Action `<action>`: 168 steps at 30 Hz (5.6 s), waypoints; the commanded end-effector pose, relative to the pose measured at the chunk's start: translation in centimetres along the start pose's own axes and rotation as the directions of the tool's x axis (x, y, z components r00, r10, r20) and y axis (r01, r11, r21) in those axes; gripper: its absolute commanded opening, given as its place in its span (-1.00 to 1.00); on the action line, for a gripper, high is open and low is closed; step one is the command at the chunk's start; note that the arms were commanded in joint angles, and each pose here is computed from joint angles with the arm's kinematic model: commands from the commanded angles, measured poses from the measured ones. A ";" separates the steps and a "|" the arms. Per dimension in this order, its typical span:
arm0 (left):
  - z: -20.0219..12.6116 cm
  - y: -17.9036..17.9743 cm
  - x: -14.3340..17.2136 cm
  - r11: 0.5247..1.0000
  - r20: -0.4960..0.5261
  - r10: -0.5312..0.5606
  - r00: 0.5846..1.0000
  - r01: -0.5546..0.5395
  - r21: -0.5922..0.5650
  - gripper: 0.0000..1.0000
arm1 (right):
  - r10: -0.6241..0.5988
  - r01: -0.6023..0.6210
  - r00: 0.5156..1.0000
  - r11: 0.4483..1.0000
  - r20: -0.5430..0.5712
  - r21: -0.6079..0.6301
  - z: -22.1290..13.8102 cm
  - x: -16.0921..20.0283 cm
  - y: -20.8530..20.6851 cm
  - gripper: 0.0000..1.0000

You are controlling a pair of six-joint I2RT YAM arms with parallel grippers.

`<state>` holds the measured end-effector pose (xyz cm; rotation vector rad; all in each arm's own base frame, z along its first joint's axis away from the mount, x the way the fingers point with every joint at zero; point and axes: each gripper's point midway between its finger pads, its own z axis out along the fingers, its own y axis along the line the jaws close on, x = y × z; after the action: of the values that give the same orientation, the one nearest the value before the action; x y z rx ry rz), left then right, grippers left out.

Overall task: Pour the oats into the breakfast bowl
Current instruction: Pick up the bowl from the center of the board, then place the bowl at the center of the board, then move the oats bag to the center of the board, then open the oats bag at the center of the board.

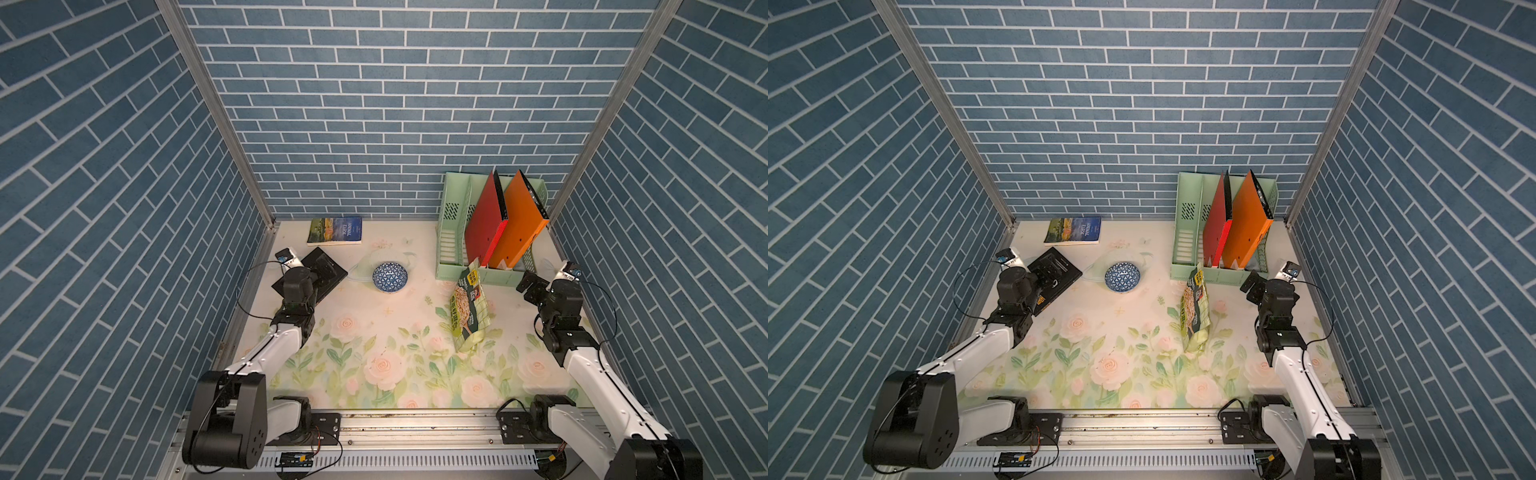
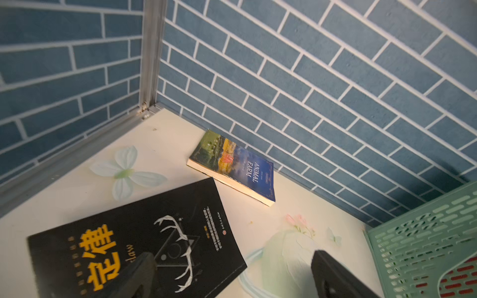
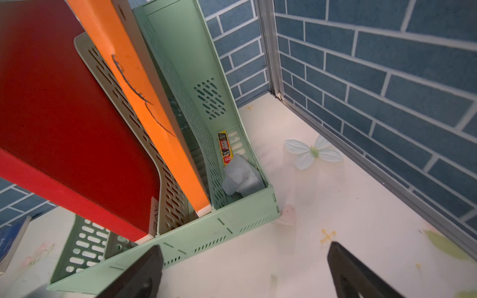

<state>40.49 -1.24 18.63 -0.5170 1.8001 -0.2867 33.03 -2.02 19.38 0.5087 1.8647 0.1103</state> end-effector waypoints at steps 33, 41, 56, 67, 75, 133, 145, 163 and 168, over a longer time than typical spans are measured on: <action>7.1 -9.4 19.6 0.994 -0.580 0.113 0.807 -0.099 0.055 -0.16 | -0.039 0.024 0.973 0.997 -0.228 -0.067 -1.7 2.8 1.2 0.99; 6.2 -8.7 20.3 0.992 -0.603 0.119 0.788 -0.114 0.047 -0.77 | -0.054 0.030 0.966 0.995 -0.253 -0.097 -1.7 3.2 1.7 0.99; -2.3 -11.0 16.9 0.986 -0.617 0.111 0.779 -0.009 0.166 -1.00 | -0.154 0.077 0.922 0.973 -0.356 -0.219 -2.8 4.0 4.0 0.99; -13.3 -10.5 22.9 0.976 -0.741 0.009 0.672 0.155 0.152 -1.00 | -0.202 0.088 0.908 0.949 -0.367 -0.303 -4.6 3.1 6.1 0.99; -15.7 -10.9 24.6 0.989 -0.753 0.032 0.657 0.090 0.121 -0.97 | -0.241 0.098 0.889 0.931 -0.391 -0.352 -5.6 3.5 7.7 0.99; -15.4 -23.6 12.4 0.853 -0.455 -0.021 0.890 0.253 0.456 0.95 | -0.335 0.073 0.879 0.799 -0.341 -0.597 -12.9 4.7 22.0 -0.91; -15.9 -30.0 13.1 0.748 -0.483 0.088 0.871 0.263 0.610 0.66 | -0.200 0.122 0.963 0.921 -0.179 -0.371 -12.0 0.2 14.3 -0.27; -17.3 -35.9 17.5 0.715 -0.532 0.242 0.811 0.222 0.663 -0.21 | -0.104 -0.156 0.930 0.757 -0.353 -0.634 -11.2 4.4 15.0 -0.26; -16.5 -35.8 18.7 0.745 -0.548 0.261 0.795 0.195 0.638 -0.31 | -0.103 -0.151 0.932 0.761 -0.348 -0.631 -11.2 4.5 14.8 -0.26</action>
<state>27.59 -42.55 24.59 0.1652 2.0919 -1.2031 26.02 14.85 23.61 0.0102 2.0463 0.8622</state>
